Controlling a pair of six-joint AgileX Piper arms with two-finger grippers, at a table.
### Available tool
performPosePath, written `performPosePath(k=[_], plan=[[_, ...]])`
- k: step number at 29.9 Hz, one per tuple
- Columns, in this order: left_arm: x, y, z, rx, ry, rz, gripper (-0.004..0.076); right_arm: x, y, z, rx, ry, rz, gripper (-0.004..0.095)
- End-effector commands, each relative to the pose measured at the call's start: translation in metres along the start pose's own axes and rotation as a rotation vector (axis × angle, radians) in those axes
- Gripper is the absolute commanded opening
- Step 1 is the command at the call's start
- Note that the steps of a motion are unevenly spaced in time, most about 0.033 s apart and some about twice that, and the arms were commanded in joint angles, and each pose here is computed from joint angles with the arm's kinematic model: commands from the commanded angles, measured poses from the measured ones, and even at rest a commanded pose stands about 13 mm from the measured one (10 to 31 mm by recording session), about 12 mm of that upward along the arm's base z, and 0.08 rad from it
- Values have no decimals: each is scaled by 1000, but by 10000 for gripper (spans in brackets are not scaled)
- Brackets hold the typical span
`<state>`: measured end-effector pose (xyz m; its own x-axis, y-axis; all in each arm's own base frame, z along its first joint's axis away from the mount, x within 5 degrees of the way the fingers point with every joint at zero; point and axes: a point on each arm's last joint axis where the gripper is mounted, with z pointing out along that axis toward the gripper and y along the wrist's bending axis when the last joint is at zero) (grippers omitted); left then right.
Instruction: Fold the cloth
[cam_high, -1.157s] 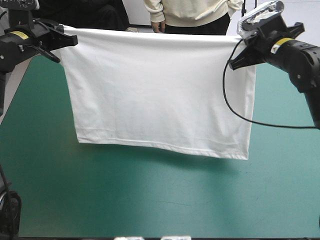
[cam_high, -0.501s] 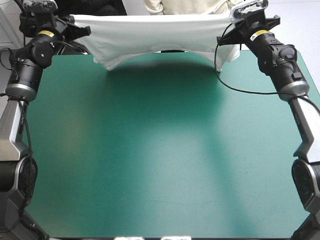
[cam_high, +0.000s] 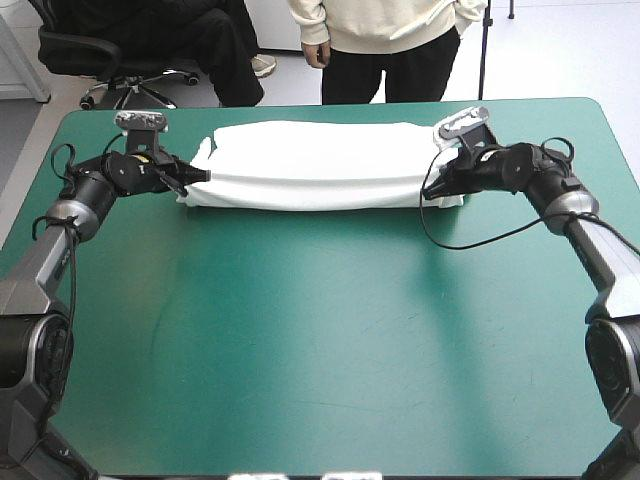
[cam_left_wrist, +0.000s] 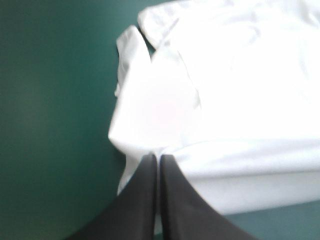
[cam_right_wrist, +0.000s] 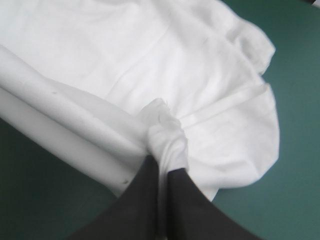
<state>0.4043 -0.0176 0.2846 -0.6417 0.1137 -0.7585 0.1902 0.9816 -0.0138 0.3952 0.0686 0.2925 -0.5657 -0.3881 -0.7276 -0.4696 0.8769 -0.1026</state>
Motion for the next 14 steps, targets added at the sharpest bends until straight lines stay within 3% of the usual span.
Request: performPosePath(k=[1,9,14], plan=[[-6,-5,-33,9,-14,76,-17,-3,-3,-31,20,-42,6,-18],[25,-6,-61,60,184,21,-17,39,12,-49,-63,119,108,-18],[41,-12,-73,105,289,16,-17,62,21,-63,-59,194,150,-17]])
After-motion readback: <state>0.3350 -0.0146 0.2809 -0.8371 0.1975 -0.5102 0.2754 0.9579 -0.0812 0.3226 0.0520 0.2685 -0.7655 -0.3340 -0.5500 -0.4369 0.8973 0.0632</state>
